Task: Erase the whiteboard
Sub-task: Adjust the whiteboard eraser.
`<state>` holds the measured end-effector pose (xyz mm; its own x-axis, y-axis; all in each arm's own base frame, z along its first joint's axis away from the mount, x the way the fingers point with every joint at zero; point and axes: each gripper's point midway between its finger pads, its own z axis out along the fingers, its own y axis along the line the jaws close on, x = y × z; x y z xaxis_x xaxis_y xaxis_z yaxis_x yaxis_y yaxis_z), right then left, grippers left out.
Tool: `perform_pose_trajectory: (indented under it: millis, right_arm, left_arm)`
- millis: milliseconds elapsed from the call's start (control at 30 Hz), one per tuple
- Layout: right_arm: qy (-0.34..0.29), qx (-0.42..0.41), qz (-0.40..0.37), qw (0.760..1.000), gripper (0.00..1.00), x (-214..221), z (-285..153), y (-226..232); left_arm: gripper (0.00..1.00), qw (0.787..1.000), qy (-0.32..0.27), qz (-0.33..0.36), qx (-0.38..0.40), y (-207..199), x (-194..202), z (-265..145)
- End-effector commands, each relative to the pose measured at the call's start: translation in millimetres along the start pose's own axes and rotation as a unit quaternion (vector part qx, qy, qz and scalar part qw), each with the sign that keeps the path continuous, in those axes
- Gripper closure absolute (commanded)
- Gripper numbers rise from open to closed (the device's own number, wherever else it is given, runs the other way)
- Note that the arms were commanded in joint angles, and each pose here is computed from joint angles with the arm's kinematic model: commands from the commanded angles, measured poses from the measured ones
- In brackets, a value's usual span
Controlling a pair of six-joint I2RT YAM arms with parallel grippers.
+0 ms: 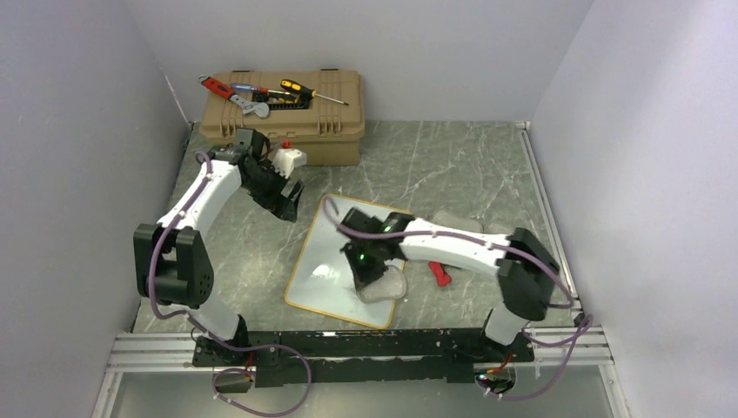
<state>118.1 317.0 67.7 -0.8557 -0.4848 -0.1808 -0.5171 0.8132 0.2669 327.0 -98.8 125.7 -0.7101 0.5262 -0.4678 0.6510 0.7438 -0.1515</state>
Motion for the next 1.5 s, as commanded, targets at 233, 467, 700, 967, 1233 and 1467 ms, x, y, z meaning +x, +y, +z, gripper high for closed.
perform_pose_trajectory:
  millis: [233,467,700,967,1233,1467]
  right_arm:
    - [-0.355,-0.293,0.174,0.871,1.0,-150,-197,40]
    - [-0.415,-0.367,0.191,0.81,1.0,-171,-248,57]
    - [-0.441,-0.382,0.217,0.782,1.0,-176,-262,57]
    - [-0.442,-0.407,0.229,0.766,1.0,-186,-262,82]
    - [-0.441,-0.42,0.218,0.763,1.0,-190,-267,103]
    - [-0.437,-0.437,0.212,0.758,1.0,-191,-271,116]
  left_arm:
    - [0.01,0.956,-0.176,0.156,0.175,-101,-13,-62]
    - [0.01,0.925,-0.249,0.201,0.203,-130,-23,-93]
    - [0.01,0.905,-0.294,0.201,0.234,-148,-32,-109]
    - [0.0,0.896,-0.31,0.189,0.257,-158,-36,-119]
    - [0.0,0.896,-0.32,0.17,0.256,-155,-41,-115]
    - [0.0,0.898,-0.312,0.172,0.257,-156,-33,-110]
